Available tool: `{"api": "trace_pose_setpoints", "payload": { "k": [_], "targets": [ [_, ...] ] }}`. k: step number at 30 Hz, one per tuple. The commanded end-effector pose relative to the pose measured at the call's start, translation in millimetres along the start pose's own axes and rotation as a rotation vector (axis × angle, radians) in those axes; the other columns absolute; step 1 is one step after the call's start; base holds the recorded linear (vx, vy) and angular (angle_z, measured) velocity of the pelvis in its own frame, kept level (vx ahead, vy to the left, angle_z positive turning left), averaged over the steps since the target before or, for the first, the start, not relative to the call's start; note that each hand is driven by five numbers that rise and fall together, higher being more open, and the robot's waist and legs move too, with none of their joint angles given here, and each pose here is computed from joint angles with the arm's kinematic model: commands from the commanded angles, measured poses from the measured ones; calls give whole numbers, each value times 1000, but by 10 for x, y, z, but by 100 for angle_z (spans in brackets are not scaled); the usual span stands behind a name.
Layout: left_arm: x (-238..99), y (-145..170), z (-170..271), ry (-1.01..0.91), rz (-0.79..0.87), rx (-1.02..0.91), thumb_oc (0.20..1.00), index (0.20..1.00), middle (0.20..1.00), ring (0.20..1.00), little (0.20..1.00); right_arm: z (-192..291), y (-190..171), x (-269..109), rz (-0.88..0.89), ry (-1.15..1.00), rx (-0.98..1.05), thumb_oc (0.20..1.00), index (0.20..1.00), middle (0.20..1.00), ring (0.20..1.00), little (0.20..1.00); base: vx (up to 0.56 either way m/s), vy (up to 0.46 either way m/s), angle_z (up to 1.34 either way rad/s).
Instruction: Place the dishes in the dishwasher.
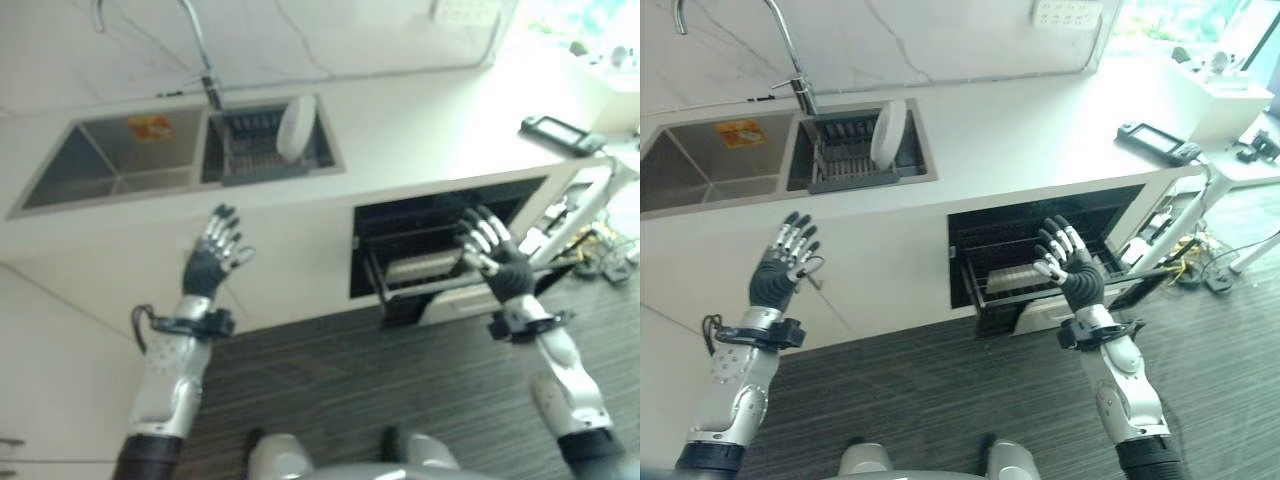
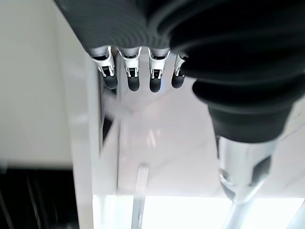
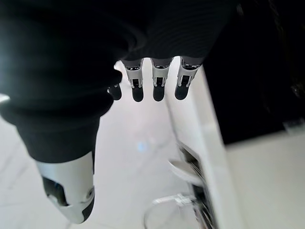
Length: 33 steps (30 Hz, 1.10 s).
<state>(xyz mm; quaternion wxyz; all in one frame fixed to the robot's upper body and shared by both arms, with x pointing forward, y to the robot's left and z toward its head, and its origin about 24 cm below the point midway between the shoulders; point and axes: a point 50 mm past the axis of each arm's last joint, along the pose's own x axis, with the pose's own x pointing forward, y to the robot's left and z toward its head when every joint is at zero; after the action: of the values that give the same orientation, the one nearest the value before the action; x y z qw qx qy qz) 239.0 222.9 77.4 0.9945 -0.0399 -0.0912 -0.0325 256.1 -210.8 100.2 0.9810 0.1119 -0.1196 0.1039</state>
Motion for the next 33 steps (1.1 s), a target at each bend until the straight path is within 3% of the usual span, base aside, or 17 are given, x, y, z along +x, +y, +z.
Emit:
{"api": "trace_pose_setpoints", "payload": {
  "k": [1, 11, 21, 27, 33],
  "targets": [
    [137, 140, 426, -190, -9, 80, 1000, 1000, 1000, 1000, 1000, 227, 302, 164, 79, -177, 50, 1000, 1000, 1000, 1000, 1000, 146, 1, -30],
    [170, 101, 325, -195, 8, 39, 1000, 1000, 1000, 1000, 1000, 154, 329, 113, 119, -110, 23, 1000, 1000, 1000, 1000, 1000, 180, 201, -22],
    [249, 172, 518, -222, -17, 110, 1000, 1000, 1000, 1000, 1000, 176, 237, -8, 70, -131, 66, 1000, 1000, 1000, 1000, 1000, 198, 321, -15],
    [211, 198, 580, -269, 35, 158, 1000, 1000, 1000, 1000, 1000, 130, 394, 78, 133, -149, 89, 1000, 1000, 1000, 1000, 1000, -55, 25, -42],
    [222, 81, 516, -264, 5, 144, 1000, 1000, 1000, 1000, 1000, 170, 329, 83, 106, -167, 61, 1000, 1000, 1000, 1000, 1000, -103, -112, -11]
  ]
}}
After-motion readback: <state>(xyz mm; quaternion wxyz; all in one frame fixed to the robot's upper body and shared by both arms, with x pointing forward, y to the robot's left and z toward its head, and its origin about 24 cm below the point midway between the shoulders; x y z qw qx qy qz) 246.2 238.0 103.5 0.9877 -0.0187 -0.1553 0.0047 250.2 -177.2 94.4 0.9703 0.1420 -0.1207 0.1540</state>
